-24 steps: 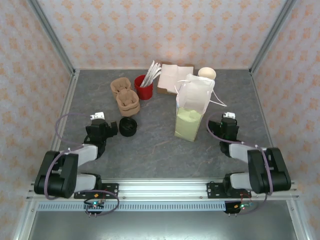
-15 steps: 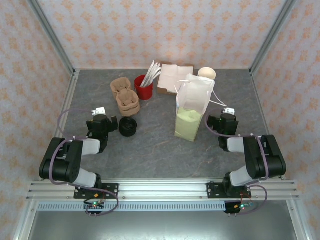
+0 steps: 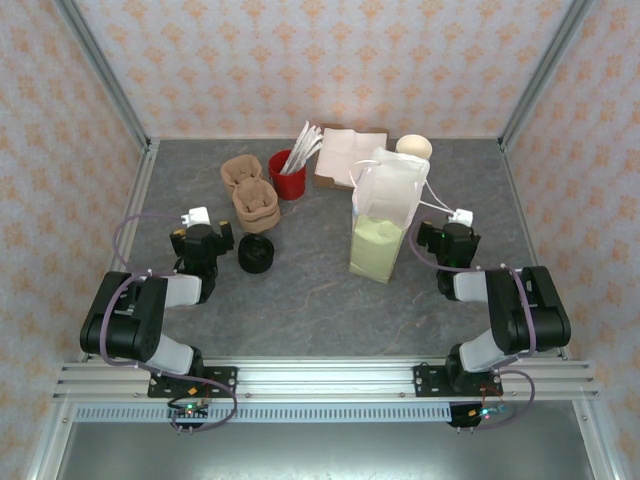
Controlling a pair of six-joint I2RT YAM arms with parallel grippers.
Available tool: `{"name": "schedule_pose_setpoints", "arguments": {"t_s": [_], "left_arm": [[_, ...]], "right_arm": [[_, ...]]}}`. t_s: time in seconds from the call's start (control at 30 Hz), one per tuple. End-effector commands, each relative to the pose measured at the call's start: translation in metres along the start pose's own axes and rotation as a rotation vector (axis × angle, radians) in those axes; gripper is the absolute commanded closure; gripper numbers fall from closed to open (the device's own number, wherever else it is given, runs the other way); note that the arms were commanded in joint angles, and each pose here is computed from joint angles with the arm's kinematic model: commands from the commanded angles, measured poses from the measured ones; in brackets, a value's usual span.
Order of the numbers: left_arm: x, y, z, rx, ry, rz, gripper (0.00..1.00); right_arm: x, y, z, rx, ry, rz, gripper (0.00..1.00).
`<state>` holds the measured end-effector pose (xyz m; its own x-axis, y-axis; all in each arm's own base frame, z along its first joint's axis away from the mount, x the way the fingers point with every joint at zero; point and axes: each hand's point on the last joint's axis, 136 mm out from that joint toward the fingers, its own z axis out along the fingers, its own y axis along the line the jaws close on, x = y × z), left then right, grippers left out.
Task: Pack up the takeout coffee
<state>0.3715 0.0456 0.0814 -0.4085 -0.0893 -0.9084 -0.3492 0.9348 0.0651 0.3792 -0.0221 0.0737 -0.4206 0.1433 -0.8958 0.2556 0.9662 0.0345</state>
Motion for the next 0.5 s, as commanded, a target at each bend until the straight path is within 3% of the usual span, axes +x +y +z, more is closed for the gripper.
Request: {"name": "schedule_pose_setpoints", "arguments": {"t_s": [0.0, 0.1, 0.27, 0.47], "left_arm": [[-0.030, 0.007, -0.008, -0.052, -0.091, -0.021, 0.00], [-0.037, 0.018, -0.012, -0.119, -0.072, -0.038, 0.00], [-0.035, 0.009, -0.012, -0.063, -0.089, -0.024, 0.00], [-0.063, 0.017, -0.038, -0.069, -0.111, -0.045, 0.00]], "right_arm": [[-0.033, -0.012, -0.005, 0.063, -0.091, 0.043, 0.01], [-0.034, -0.013, -0.006, 0.068, -0.094, 0.047, 0.01], [-0.024, -0.007, 0.004, 0.039, -0.085, 0.030, 0.01], [-0.054, -0.012, -0.016, 0.075, -0.073, 0.039, 0.01]]}}
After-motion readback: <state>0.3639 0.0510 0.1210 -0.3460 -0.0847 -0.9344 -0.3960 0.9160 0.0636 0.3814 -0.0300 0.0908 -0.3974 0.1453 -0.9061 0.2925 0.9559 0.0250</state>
